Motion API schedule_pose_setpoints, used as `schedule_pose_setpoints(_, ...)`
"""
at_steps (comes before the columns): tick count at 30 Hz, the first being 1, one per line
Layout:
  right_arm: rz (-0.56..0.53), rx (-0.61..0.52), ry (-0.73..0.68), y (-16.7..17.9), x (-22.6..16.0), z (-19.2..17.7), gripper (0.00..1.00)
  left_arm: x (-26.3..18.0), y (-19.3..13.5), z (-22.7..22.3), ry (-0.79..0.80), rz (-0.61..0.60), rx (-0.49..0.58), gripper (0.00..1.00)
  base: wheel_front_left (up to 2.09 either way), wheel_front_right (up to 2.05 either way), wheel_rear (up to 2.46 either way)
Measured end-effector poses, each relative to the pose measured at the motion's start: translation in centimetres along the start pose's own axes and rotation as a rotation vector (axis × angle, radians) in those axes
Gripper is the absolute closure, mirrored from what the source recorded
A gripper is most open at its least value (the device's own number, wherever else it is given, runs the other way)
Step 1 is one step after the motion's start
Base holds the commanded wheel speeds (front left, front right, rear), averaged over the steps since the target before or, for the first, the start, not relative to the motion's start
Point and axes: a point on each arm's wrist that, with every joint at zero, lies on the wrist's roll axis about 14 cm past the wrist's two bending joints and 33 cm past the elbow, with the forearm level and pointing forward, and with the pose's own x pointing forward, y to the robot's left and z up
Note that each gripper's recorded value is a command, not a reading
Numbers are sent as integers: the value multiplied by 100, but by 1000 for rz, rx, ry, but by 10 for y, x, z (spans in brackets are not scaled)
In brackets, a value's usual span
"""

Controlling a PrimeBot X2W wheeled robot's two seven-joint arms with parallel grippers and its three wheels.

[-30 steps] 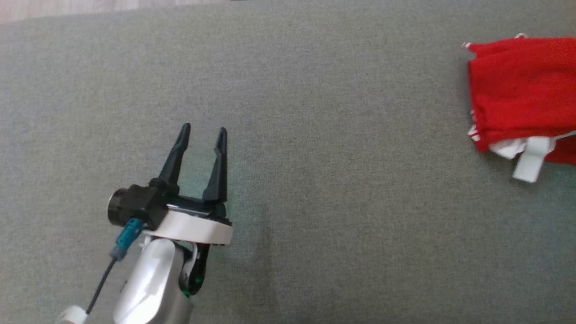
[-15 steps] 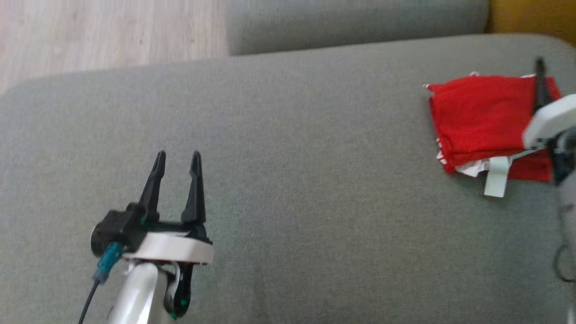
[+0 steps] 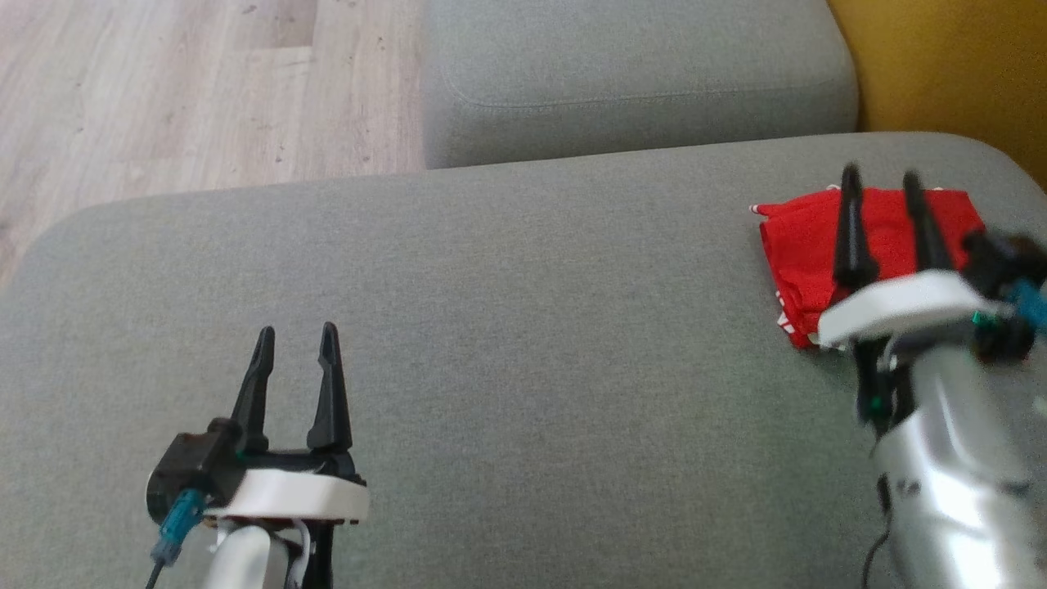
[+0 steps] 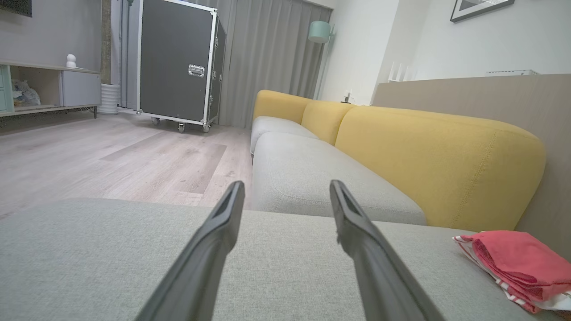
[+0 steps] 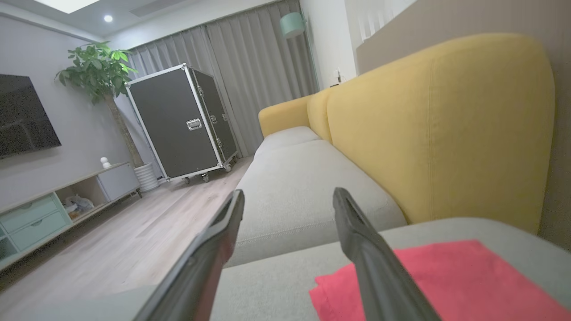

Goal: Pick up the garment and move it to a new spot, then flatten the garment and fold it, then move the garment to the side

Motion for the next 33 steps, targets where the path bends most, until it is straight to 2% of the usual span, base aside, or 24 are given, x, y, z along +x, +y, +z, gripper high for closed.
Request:
schedule_pose_setpoints(4, -13, 76, 46, 4, -23, -27, 0, -6, 4, 1, -3, 17, -9, 0, 0, 0, 0)
schedule_pose_setpoints(14, 27, 76, 156, 20, -66, -73, 0, -20, 17, -8, 24, 71, -6, 0, 0, 0, 0)
schedule_pose_setpoints(22, 23, 77, 154, 18, -74, -74, 0, -22, 22, -12, 34, 88, -23, 0, 0, 0, 0)
schedule_pose_setpoints(33, 76, -27, 163, 28, -74, -75, 0, -23, 22, -18, 50, 89, -61, 0, 0, 0, 0)
